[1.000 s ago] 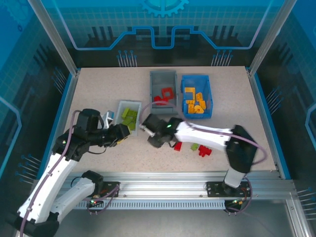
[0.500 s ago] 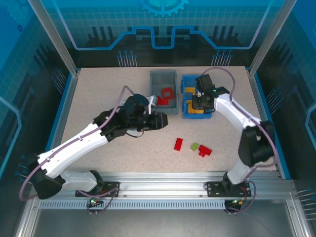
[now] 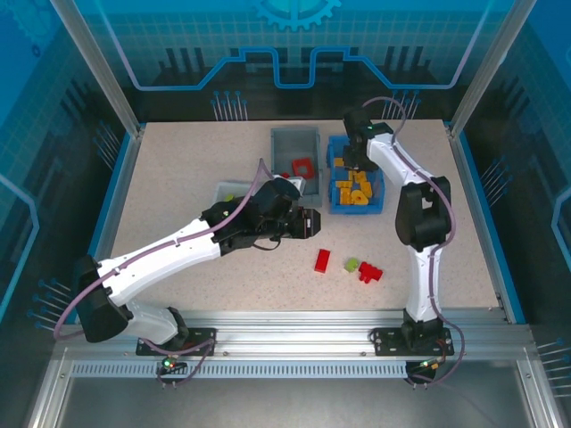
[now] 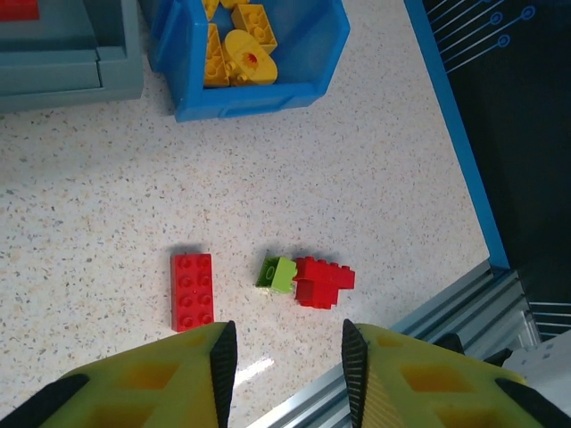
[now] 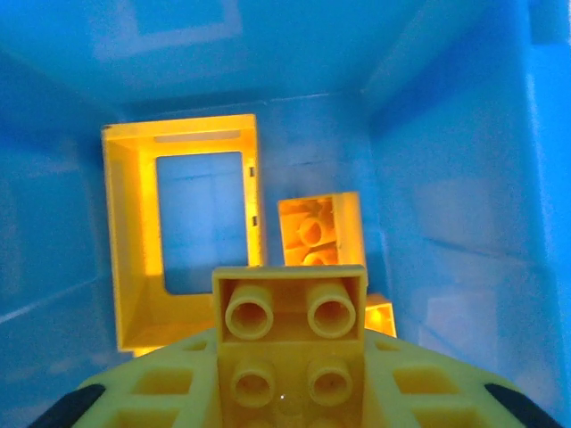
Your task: Sort the legos into containers by color
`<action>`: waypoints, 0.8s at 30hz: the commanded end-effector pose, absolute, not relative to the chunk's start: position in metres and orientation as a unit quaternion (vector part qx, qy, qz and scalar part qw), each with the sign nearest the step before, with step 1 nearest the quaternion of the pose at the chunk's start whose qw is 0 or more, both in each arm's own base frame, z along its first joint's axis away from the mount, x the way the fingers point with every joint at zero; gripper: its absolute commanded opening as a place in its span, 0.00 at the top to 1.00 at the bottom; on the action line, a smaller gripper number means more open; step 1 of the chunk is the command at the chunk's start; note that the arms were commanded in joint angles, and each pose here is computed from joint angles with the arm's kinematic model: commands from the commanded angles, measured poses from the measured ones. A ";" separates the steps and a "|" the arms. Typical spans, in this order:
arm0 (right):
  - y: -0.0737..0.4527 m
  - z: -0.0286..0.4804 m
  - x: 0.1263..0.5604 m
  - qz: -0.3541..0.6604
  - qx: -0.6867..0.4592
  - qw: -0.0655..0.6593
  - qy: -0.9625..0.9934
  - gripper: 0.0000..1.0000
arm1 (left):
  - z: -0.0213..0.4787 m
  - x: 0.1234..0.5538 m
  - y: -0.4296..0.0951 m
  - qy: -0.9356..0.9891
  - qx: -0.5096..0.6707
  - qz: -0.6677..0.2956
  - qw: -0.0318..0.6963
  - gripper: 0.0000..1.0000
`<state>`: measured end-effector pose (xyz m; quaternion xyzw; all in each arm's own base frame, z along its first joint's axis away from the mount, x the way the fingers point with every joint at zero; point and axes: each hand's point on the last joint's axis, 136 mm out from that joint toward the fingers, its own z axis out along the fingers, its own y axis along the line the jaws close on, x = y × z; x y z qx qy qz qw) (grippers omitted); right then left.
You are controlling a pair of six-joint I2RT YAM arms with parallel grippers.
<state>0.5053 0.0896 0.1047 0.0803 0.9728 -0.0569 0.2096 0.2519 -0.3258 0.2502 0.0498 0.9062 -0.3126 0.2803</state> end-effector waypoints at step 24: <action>0.130 0.254 0.328 0.048 0.011 0.339 0.940 0.49 | 0.190 0.230 -0.330 0.932 0.108 -0.241 0.250 0.54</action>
